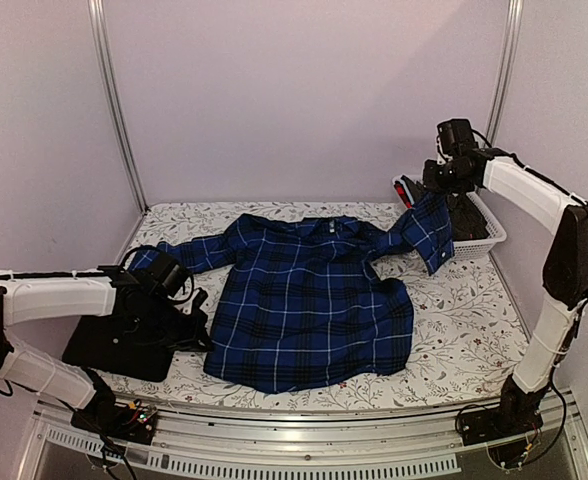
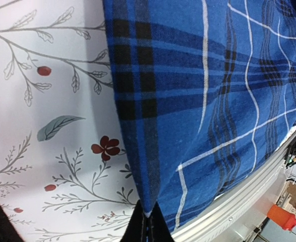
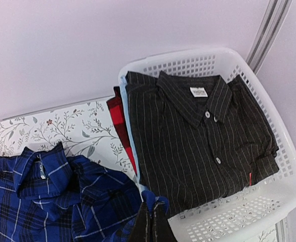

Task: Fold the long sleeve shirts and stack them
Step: Adjust the flattened shirt at the center of the board.

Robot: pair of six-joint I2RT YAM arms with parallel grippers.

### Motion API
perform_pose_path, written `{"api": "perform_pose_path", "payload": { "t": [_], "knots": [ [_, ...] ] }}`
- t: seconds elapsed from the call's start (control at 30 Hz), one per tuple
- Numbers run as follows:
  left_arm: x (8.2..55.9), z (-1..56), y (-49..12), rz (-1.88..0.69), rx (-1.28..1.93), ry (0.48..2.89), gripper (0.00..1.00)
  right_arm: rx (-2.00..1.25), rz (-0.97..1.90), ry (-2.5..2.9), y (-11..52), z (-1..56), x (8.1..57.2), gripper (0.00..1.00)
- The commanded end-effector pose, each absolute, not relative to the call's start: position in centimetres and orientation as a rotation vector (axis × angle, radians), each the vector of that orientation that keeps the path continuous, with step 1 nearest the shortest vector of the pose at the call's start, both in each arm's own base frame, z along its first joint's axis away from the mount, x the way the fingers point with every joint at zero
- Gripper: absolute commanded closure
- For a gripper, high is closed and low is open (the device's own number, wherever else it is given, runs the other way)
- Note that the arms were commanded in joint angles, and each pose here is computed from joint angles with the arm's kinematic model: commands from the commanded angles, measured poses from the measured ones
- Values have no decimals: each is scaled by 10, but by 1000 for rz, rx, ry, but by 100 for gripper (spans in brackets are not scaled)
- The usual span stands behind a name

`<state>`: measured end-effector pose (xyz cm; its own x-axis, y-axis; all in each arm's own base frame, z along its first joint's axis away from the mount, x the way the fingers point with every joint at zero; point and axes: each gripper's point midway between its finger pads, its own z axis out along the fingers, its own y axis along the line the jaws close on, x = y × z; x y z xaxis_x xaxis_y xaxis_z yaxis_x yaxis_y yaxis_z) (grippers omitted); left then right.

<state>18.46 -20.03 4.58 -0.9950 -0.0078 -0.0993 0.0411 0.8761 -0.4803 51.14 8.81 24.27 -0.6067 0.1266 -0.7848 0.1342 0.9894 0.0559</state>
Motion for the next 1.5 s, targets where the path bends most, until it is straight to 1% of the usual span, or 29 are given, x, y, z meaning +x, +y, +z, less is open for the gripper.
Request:
{"api": "perform_pose_path", "payload": {
  "t": [0.0,0.13,0.23,0.37,0.47,0.63,0.73,0.83,0.93,0.97,1.0,1.07,1.1,1.17,1.2,1.27,1.33,1.4,1.47],
  "knots": [
    [189,56,-202,-775,50,2928,100,180,-24,2067,80,304,535,100],
    [191,61,-206,-800,58,2920,100,183,-31,1972,62,347,552,100],
    [194,66,-209,-819,64,2906,100,180,-26,1918,55,366,566,100],
    [194,69,-214,-844,72,2905,100,141,7,1861,62,379,583,100],
    [192,75,-217,-870,74,2902,100,126,14,1887,66,363,594,100],
    [180,81,-214,-836,71,2930,100,110,2,1958,68,342,590,99],
    [160,77,-208,-828,52,2982,100,94,-15,1996,69,330,584,93],
    [142,75,-205,-829,35,3026,100,86,-42,2017,69,327,575,92],
    [135,73,-197,-781,8,3053,100,77,-82,2037,72,323,565,89],
    [135,73,-195,-762,4,3051,100,75,-89,2040,72,324,560,87],
    [137,75,-195,-755,2,3048,98,67,-89,2049,74,322,557,83],
    [147,82,-196,-725,-7,3022,77,63,-100,2078,75,318,549,73],
    [154,88,-198,-718,-9,2999,67,63,-111,2090,75,316,544,65],
    [172,102,-204,-698,0,2937,52,62,-136,2104,78,313,535,50],
    [183,112,-206,-688,9,2899,48,58,-143,2089,80,320,528,43],
    [209,134,-214,-676,23,2826,45,38,-148,2083,88,324,517,32],
    [234,149,-220,-674,29,2768,42,23,-139,2083,95,328,506,25],
    [258,159,-229,-693,45,2716,41,13,-125,2093,102,327,498,23],
    [286,166,-236,-698,49,2663,41,-29,-48,2100,122,324,489,22]
  ]
}}
